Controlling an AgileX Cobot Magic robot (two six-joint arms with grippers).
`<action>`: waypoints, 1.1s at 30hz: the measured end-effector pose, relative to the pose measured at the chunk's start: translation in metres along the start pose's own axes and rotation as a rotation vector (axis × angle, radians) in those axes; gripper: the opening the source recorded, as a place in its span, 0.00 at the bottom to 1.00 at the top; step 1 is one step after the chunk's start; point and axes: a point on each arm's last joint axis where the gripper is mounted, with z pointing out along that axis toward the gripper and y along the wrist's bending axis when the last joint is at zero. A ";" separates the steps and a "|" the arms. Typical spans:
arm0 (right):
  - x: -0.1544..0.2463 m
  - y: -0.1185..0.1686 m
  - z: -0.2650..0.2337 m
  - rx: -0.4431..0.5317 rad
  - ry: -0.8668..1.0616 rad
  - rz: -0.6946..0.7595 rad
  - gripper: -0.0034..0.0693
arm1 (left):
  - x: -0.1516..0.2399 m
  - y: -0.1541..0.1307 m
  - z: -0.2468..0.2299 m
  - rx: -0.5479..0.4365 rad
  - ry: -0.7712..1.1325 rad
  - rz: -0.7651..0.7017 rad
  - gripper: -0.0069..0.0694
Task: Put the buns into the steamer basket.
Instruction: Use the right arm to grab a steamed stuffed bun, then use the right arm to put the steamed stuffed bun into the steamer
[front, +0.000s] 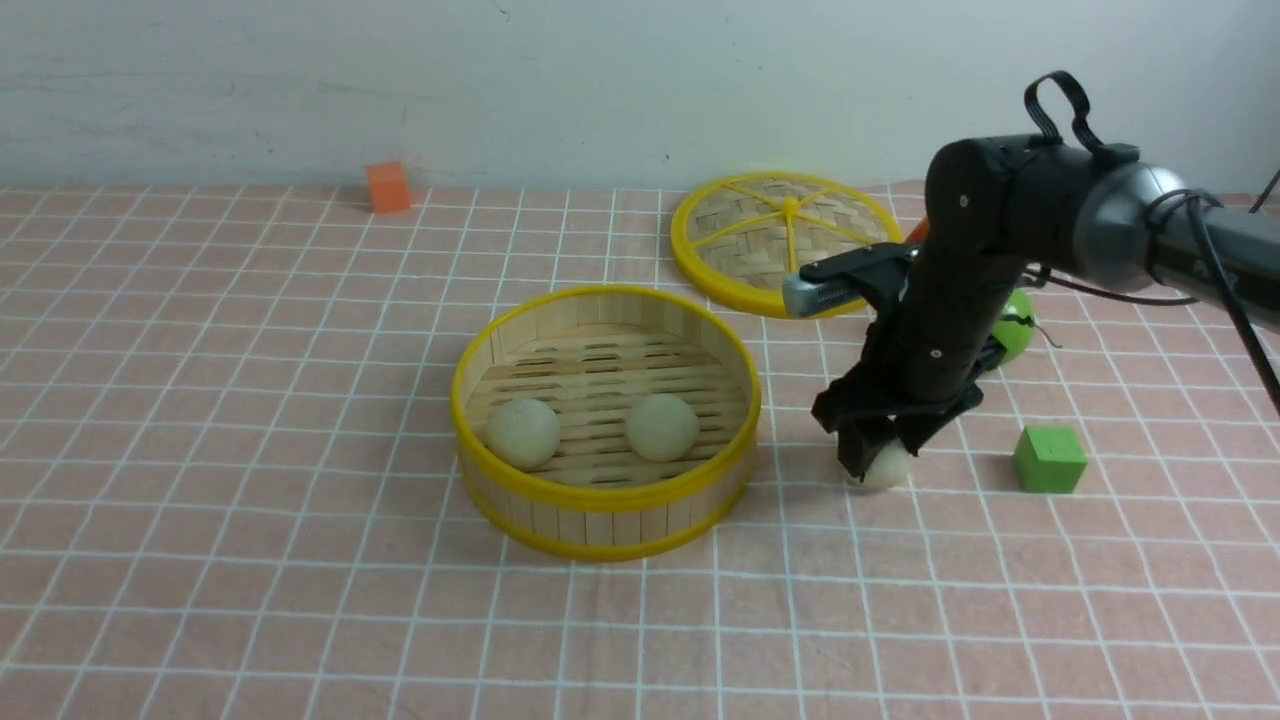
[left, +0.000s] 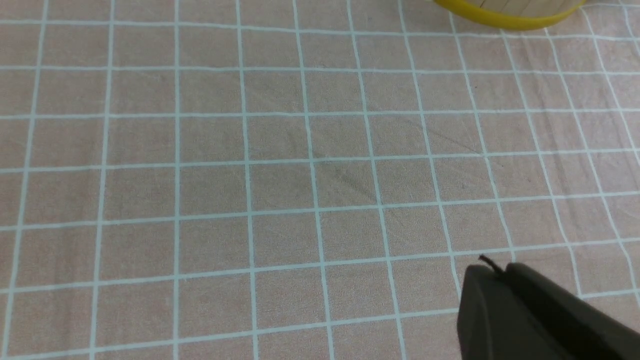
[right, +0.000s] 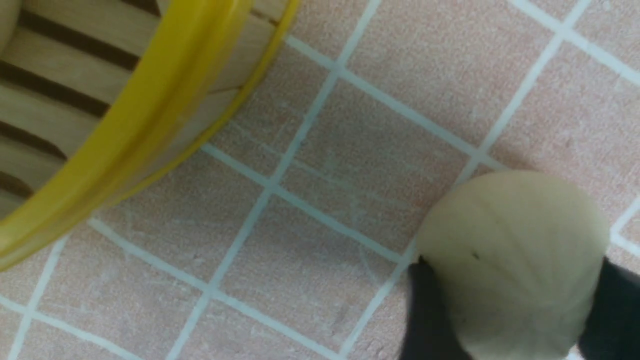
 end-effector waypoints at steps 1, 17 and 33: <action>0.000 0.000 0.000 0.000 0.000 0.000 0.52 | 0.000 0.000 0.000 0.000 0.000 0.000 0.12; -0.056 0.123 -0.098 -0.057 -0.397 -0.295 0.07 | 0.000 0.000 0.000 0.000 0.000 0.000 0.14; -0.077 0.134 0.016 -0.059 -0.406 -0.257 0.45 | 0.000 0.000 0.000 0.000 0.000 0.000 0.14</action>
